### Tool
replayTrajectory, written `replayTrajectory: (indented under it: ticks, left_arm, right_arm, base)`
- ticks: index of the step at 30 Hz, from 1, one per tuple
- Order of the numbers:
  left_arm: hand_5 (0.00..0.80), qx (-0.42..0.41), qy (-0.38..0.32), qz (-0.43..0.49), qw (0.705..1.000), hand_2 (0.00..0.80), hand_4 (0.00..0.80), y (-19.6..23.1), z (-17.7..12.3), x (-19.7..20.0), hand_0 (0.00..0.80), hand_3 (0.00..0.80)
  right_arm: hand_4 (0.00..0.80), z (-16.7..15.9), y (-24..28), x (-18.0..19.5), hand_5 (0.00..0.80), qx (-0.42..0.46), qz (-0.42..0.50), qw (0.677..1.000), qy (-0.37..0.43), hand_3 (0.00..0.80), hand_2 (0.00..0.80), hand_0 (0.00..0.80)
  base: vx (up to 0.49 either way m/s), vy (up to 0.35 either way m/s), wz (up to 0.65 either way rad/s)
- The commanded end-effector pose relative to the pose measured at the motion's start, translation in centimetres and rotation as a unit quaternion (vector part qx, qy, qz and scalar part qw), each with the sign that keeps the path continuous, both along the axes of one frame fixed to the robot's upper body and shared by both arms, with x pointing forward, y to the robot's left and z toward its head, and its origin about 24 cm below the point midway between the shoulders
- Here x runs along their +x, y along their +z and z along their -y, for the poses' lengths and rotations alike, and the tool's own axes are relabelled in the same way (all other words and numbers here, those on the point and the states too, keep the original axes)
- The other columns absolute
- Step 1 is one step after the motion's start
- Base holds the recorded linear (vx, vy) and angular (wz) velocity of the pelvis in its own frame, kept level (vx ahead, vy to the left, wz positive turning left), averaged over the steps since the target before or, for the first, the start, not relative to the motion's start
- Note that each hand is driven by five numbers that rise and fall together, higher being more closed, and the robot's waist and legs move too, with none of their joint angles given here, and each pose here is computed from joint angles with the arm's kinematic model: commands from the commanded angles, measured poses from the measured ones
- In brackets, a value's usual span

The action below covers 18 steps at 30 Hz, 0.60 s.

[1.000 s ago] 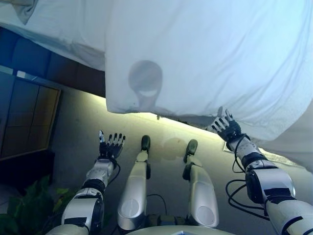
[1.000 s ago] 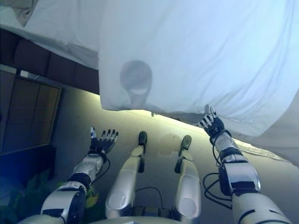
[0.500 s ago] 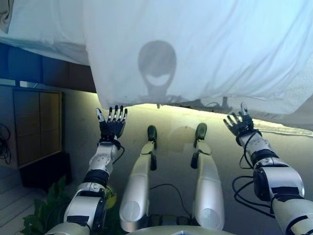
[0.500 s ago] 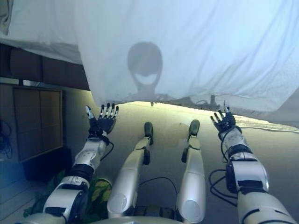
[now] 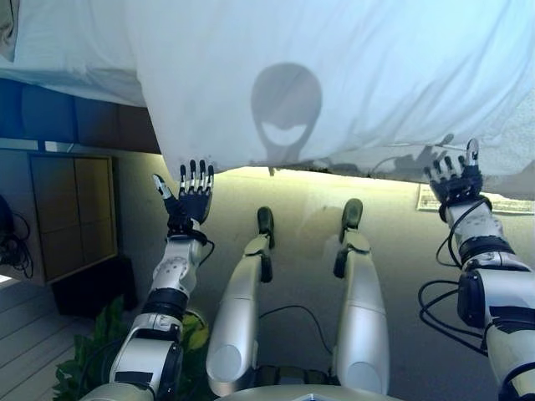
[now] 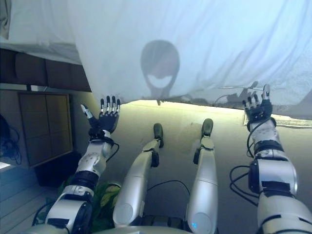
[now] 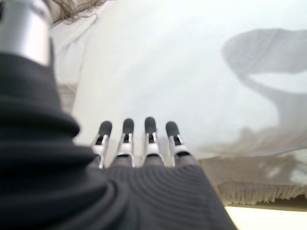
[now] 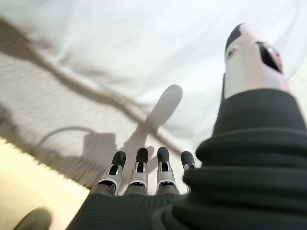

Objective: Make the bed neatly

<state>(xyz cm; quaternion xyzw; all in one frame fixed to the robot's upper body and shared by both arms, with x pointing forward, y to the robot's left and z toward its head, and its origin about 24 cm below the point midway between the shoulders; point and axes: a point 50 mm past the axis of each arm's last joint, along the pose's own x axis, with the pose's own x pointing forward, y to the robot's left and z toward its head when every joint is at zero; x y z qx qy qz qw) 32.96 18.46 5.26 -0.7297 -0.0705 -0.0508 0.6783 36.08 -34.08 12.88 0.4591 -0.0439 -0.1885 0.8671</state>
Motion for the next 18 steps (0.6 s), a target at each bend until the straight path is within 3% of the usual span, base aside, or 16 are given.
replayTrajectory:
  ticks: [1,11,16,17,18]
  left_arm:
    - [0.0,-0.004,0.038,0.023,0.999,0.0,0.0,1.2,-2.3,-0.3,0.0,0.0]
    - [0.0,0.017,0.059,0.039,0.997,0.0,0.0,3.5,-4.7,0.4,0.0,0.0]
    - [0.0,0.022,0.058,0.034,0.997,0.0,0.0,3.8,-5.1,0.5,0.0,0.0]
    - [0.0,0.023,0.055,0.032,0.998,0.0,0.0,3.6,-5.1,0.5,0.0,0.0]
    - [0.0,0.024,0.054,0.032,0.998,0.0,0.0,3.6,-5.1,0.5,0.0,0.0]
  right_arm:
    - [0.0,1.8,4.4,-0.1,0.0,-0.036,0.058,0.997,-0.023,0.0,0.0,0.0]
    - [0.0,1.1,10.0,1.0,0.0,-0.081,0.119,0.989,-0.006,0.0,0.0,0.0]
    - [0.0,0.1,10.3,1.5,0.0,-0.097,0.129,0.987,0.011,0.0,0.0,0.0]
    - [0.301,0.0,10.0,1.5,0.301,-0.102,0.124,0.987,0.01,0.301,0.301,0.301]
    - [0.8,0.0,9.9,1.5,0.8,-0.103,0.122,0.987,0.01,0.8,0.8,0.8]
  base:
    - [-0.004,-0.124,0.06]
    - [0.0,-0.109,0.1]
    - [0.007,-0.068,0.08]
    - [0.004,-0.03,0.07]
    - [0.0,-0.023,0.03]
